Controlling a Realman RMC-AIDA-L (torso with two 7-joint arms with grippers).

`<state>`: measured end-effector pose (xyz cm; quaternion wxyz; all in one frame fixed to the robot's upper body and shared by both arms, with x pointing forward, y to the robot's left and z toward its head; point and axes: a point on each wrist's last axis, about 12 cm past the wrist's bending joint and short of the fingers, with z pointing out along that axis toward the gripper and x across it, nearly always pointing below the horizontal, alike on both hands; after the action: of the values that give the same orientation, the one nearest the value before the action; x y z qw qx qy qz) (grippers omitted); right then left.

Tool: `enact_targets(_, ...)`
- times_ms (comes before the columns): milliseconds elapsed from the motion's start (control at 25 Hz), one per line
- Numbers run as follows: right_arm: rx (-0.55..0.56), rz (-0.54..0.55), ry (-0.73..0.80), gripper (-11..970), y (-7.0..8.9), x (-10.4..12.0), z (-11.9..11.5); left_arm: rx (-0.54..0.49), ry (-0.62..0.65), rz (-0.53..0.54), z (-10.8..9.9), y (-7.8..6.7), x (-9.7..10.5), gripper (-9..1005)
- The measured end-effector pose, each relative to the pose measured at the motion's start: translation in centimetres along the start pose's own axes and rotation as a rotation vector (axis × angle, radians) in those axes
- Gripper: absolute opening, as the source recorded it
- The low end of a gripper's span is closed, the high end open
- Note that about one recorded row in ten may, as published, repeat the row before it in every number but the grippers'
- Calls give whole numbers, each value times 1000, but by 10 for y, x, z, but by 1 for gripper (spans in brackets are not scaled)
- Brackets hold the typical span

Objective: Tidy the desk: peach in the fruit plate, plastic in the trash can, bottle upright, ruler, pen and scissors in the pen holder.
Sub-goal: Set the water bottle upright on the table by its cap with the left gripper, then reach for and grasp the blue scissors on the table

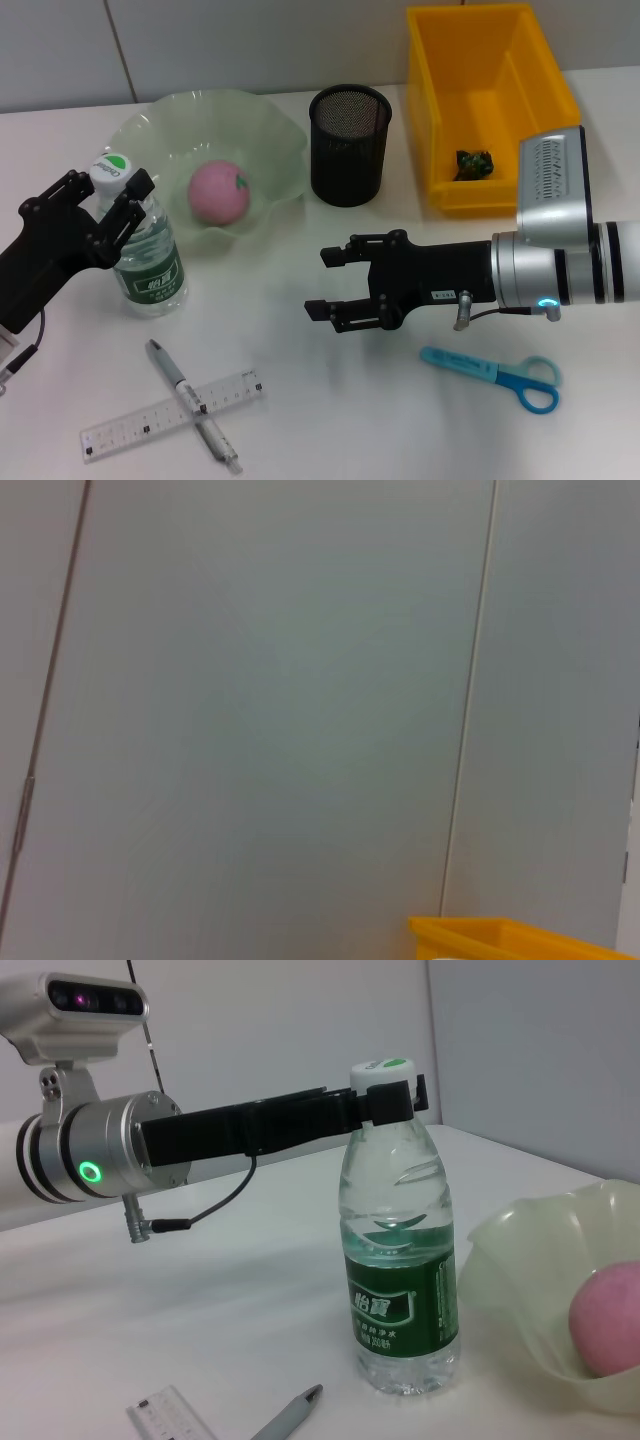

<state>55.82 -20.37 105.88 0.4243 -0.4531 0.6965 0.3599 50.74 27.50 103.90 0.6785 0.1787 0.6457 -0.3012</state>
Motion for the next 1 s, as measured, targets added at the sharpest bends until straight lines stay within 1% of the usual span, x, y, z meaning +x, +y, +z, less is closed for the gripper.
enact_targets(680, 2, -10, 1, 739, 0, 0, 0, 0, -1, -4, -1, -1, 1, 562)
enact_targets(1000, -1, -4, 3, 739, 0, 1, 1, 7, -16, -7, -5, 0, -2, 861)
